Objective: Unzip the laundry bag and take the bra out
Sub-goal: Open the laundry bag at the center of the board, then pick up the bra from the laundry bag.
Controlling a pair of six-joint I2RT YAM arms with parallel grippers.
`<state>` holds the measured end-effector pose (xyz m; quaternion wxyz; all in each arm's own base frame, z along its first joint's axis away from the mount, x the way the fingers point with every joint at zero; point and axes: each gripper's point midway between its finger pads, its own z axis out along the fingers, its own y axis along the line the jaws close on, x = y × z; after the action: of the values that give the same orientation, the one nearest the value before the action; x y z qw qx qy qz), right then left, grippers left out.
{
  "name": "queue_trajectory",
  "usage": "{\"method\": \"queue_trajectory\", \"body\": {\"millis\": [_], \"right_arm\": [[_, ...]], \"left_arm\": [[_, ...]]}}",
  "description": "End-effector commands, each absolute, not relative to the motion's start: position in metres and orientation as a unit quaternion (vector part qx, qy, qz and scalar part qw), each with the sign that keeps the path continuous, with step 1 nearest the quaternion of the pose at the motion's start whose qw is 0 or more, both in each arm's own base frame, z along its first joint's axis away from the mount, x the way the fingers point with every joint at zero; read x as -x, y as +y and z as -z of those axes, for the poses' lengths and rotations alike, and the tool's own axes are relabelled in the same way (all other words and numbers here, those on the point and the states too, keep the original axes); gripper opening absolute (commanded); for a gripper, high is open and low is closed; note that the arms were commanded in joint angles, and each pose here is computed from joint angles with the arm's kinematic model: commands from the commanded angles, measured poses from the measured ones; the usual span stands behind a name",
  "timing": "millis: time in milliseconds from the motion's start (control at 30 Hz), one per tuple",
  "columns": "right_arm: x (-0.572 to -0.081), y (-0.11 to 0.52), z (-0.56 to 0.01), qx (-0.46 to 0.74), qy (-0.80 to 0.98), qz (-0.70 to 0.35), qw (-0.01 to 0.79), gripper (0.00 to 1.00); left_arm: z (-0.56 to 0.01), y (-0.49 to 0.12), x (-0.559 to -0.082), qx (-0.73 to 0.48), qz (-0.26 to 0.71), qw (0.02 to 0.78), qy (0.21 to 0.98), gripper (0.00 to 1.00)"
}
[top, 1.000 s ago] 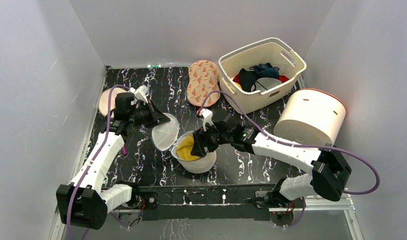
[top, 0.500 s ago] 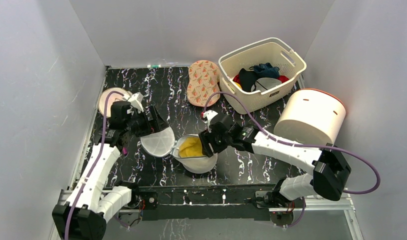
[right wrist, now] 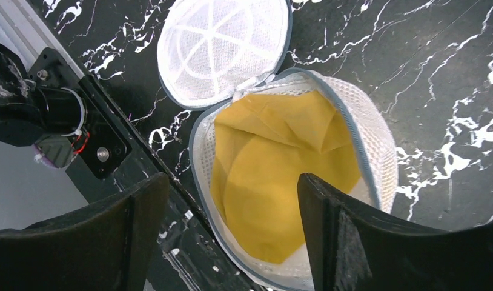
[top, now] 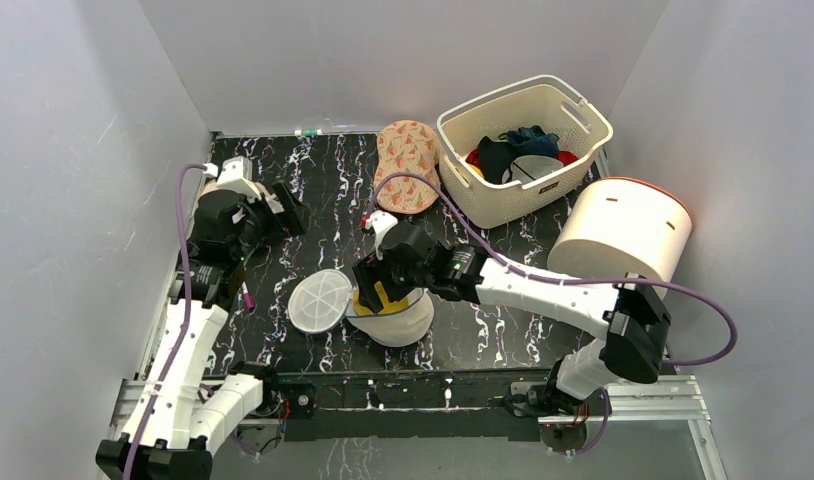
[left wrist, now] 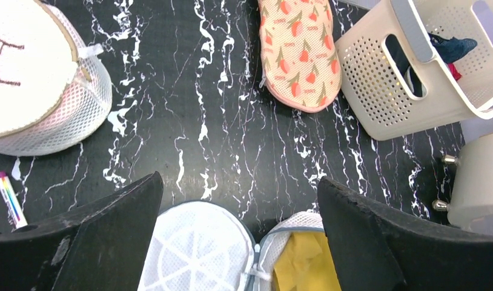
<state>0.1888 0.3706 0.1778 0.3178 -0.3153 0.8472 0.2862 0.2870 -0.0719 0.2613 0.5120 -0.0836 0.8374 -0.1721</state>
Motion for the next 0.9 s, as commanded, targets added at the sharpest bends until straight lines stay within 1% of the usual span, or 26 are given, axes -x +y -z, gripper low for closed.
{"method": "queue_trajectory", "body": {"millis": [0,133,267,367,500,600,700,867], "right_arm": [[-0.202,0.392,-0.2,0.265,0.84,-0.311,0.356,0.79],[-0.205,0.392,-0.187,0.239,0.851,-0.304,0.356,0.86],[-0.203,0.384,-0.172,0.238,0.861,-0.287,0.346,0.91],[-0.2,0.382,-0.171,0.241,0.86,-0.291,0.343,0.93],[-0.2,0.383,-0.179,0.241,0.852,-0.301,0.355,0.96],[-0.205,0.384,-0.186,0.231,0.848,-0.304,0.369,0.93],[-0.209,0.384,-0.189,0.213,0.843,-0.311,0.384,0.86],[-0.205,0.389,-0.188,0.223,0.837,-0.327,0.378,0.77]], "left_arm": [[-0.272,-0.075,-0.303,0.071,0.178,0.537,0.822,0.98],[-0.263,-0.087,-0.32,0.054,0.194,0.519,0.831,0.98],[-0.264,-0.097,-0.341,0.049,0.213,0.51,0.832,0.98],[-0.274,-0.106,-0.353,0.036,0.234,0.519,0.821,0.98],[-0.284,-0.109,-0.368,0.006,0.231,0.552,0.801,0.98],[-0.285,-0.107,-0.377,-0.023,0.21,0.573,0.792,0.98],[-0.28,-0.096,-0.378,-0.031,0.172,0.586,0.792,0.98],[-0.267,-0.074,-0.36,-0.011,0.125,0.617,0.777,0.98]]}}
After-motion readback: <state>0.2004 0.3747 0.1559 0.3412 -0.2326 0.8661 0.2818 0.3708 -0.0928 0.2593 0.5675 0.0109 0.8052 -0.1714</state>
